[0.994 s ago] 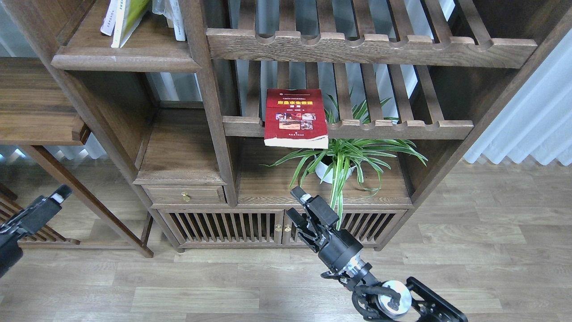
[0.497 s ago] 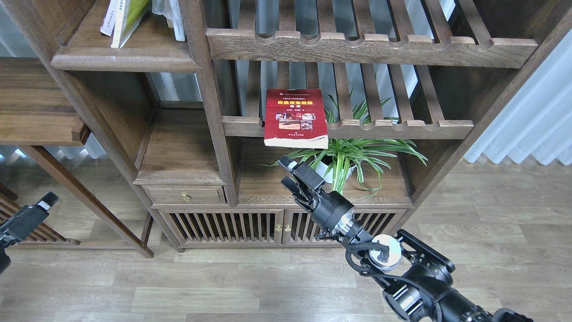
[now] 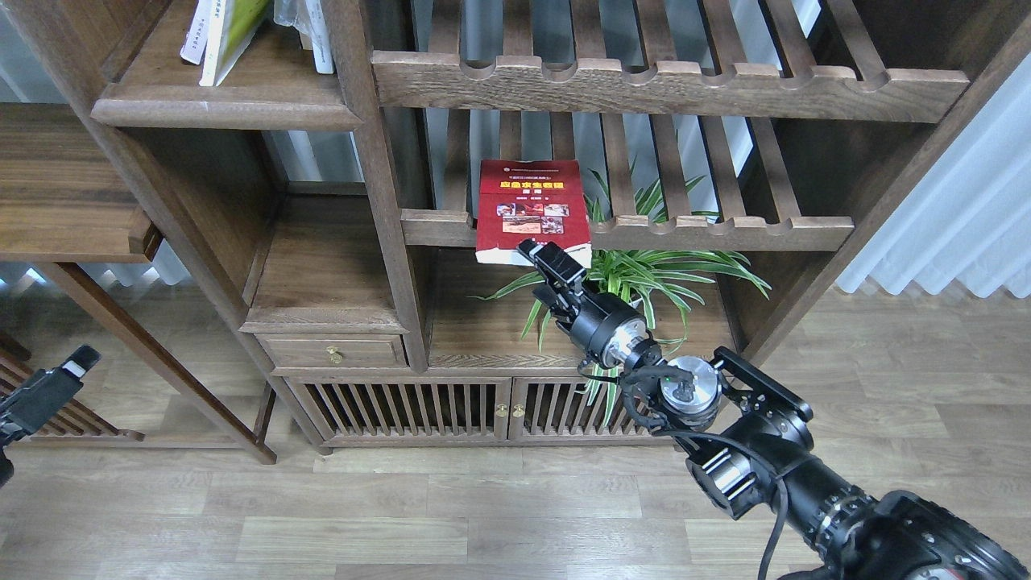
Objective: Organize books on shelf
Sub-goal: 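Raise the right gripper to the red book on the middle shelf, then grasp the red book and pull it off the shelf toward the robot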
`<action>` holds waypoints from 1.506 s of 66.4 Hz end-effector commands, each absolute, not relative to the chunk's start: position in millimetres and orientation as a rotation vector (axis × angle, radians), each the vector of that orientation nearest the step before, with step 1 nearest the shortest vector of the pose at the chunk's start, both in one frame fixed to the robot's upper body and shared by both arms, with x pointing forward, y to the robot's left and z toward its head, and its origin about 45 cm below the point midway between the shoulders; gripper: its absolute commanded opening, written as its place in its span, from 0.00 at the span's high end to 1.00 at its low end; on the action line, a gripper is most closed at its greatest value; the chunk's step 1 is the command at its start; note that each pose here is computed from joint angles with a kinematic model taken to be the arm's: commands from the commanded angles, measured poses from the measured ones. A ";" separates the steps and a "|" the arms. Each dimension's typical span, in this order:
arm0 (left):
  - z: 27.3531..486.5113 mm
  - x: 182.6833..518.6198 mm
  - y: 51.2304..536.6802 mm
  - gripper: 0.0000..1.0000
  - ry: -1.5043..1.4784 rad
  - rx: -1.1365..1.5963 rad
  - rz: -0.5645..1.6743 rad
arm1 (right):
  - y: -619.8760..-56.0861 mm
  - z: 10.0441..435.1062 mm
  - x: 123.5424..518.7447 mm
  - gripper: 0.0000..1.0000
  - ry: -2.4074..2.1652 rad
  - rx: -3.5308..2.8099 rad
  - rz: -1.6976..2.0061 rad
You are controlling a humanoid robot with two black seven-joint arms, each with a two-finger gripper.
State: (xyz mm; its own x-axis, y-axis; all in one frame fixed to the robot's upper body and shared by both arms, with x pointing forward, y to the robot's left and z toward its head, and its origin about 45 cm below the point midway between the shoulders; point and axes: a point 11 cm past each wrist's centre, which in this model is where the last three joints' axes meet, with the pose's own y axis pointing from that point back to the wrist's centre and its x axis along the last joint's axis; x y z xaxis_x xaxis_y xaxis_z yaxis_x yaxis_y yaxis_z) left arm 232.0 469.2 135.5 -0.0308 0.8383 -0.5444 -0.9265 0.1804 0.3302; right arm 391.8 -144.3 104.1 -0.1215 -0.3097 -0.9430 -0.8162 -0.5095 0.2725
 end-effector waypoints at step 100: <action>151.2 232.8 485.2 0.00 0.706 -0.207 1.465 | -92.7 133.9 325.5 0.96 0.737 -1.691 1.671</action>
State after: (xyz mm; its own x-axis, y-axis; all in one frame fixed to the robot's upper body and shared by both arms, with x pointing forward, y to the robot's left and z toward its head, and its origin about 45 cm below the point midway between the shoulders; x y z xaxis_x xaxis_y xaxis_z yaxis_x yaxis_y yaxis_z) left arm 241.3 484.4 156.8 -0.0326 0.8398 -0.5419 -0.9513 0.1403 0.2746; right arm 359.3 -110.5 128.3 0.0314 -0.0487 -0.9983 -0.7969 -0.6041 0.0044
